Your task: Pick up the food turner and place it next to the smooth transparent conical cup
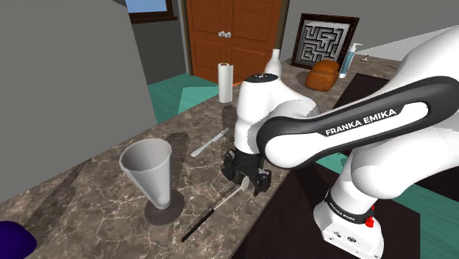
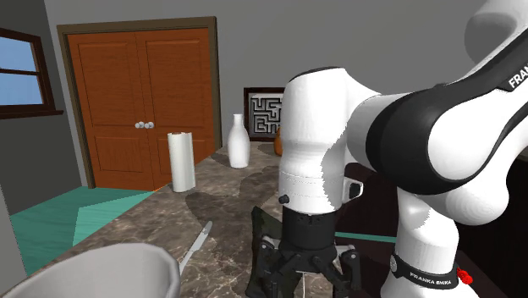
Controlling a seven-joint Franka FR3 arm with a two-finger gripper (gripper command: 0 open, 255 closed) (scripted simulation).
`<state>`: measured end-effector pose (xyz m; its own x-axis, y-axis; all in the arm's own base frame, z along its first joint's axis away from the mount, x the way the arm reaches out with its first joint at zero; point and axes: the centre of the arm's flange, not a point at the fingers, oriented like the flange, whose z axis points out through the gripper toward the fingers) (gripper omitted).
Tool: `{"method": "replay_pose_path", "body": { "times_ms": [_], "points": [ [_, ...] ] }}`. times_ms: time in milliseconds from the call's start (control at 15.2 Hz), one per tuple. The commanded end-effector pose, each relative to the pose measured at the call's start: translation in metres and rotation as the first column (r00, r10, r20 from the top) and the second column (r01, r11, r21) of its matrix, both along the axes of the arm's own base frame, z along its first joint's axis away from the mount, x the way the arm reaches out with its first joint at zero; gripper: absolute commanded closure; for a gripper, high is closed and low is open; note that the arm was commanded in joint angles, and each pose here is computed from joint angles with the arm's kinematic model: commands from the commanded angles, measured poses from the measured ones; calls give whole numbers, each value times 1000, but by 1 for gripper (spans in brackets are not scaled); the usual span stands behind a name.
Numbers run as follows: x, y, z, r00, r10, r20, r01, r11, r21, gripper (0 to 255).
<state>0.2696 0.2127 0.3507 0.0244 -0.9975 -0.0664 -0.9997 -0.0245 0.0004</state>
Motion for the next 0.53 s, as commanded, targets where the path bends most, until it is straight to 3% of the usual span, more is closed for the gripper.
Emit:
{"method": "replay_pose_path", "body": {
  "times_ms": [0,198,462],
  "points": [
    [0,-1,13,1000,0,0,0,1000,0,0],
    [0,-3,50,1000,0,0,0,1000,0,0],
    [0,-3,50,1000,0,0,0,1000,0,0]
  ]
}}
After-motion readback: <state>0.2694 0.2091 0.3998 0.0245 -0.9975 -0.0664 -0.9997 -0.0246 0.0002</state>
